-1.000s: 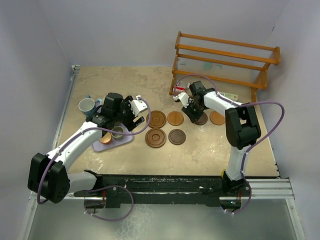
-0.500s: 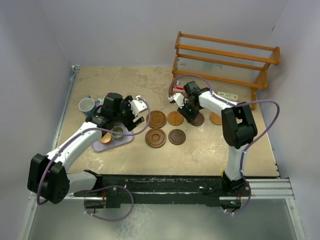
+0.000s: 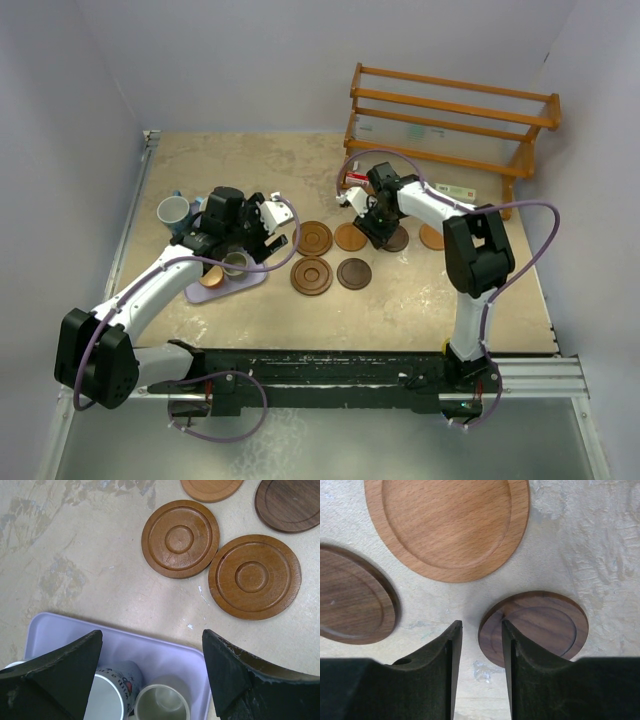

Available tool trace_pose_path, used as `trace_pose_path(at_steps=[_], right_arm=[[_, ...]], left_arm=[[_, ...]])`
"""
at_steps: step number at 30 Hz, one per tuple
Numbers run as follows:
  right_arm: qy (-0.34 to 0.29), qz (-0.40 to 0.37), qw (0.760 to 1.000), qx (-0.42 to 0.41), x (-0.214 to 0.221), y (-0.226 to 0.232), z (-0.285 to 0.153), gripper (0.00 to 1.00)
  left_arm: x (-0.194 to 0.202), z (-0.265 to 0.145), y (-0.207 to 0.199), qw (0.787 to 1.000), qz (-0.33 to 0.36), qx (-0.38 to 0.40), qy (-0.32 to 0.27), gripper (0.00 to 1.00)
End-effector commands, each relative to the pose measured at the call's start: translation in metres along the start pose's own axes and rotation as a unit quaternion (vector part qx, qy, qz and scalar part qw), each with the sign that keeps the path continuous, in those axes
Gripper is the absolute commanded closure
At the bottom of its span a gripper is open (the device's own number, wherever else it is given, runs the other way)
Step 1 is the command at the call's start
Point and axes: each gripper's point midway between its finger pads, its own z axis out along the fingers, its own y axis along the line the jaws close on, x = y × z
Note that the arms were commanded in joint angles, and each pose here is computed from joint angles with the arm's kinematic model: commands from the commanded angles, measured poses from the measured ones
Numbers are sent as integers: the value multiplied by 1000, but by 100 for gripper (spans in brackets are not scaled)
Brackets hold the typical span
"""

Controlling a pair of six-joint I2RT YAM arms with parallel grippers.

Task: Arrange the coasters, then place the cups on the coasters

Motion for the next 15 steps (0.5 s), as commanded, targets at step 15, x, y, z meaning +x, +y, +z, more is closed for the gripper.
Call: trace_pose_path(at_steps=[15], right_arm=[[-59, 68, 992, 89, 38, -54, -92, 42]], left_arm=[[-19, -10, 5, 999, 17, -7, -37, 22]])
